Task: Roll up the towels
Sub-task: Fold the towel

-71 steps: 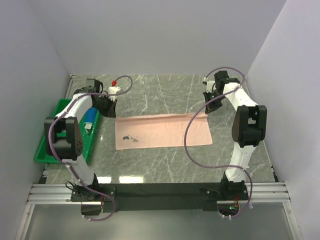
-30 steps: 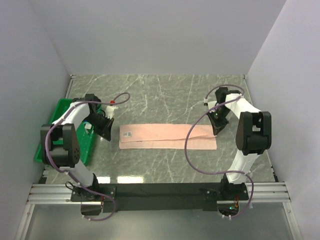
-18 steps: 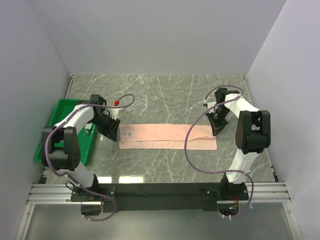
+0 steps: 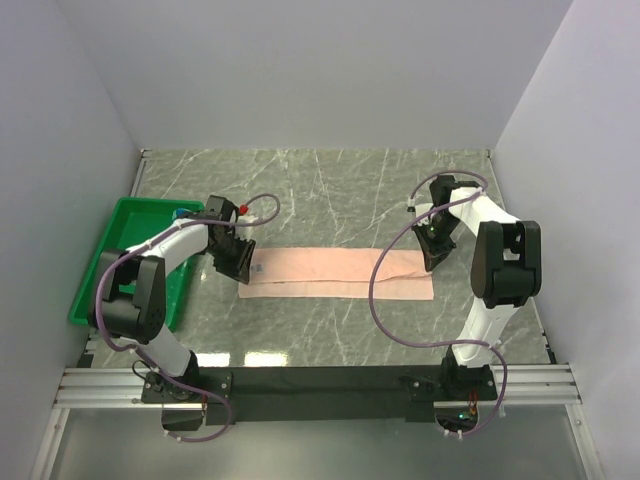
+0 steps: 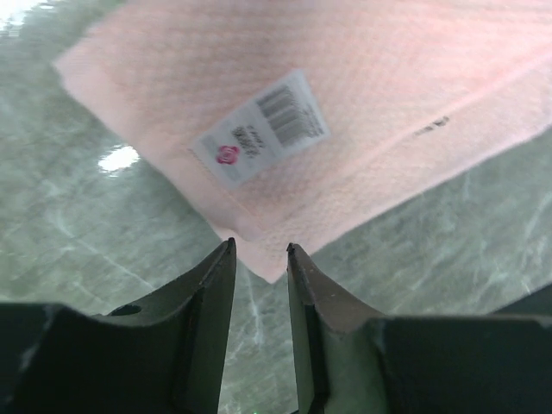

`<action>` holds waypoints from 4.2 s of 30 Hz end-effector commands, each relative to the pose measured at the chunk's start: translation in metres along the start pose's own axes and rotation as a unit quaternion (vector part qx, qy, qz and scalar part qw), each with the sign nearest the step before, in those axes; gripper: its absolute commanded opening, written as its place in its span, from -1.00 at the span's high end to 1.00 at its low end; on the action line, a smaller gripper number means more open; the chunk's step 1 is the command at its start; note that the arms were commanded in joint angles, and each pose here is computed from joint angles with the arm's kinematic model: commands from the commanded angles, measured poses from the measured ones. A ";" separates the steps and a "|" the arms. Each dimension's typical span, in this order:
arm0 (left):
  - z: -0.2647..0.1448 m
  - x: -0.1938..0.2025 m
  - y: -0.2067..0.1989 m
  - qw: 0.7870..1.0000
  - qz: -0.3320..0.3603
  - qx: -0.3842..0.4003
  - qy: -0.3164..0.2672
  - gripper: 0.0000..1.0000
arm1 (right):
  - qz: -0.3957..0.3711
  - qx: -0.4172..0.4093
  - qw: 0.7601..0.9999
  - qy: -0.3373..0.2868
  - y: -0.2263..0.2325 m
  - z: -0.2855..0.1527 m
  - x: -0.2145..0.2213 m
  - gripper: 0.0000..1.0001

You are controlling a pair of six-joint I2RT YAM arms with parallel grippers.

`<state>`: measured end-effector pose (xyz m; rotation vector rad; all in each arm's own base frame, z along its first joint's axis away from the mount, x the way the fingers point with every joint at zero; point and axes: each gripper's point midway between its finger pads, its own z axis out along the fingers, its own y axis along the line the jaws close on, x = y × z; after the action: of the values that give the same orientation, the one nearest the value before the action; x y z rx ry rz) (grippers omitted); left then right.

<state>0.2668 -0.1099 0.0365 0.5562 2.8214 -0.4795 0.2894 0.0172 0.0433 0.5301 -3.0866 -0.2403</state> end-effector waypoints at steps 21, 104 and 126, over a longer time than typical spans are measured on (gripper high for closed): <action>-0.019 -0.017 0.000 0.940 0.338 0.005 -0.039 0.17 | 0.002 0.002 1.000 -0.005 -0.006 0.003 -0.006 1.00; 0.020 0.044 0.003 0.942 0.314 0.041 0.110 0.99 | 0.000 -0.002 1.000 0.016 -0.003 0.027 0.017 1.00; -0.025 0.041 -0.009 0.939 0.329 0.051 0.084 0.99 | -0.014 -0.003 1.000 0.002 0.001 -0.003 0.034 1.00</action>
<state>0.2326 -0.0993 0.0502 1.5160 2.5276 -0.4301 0.2621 0.0139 0.0418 0.5393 -3.0656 -0.2883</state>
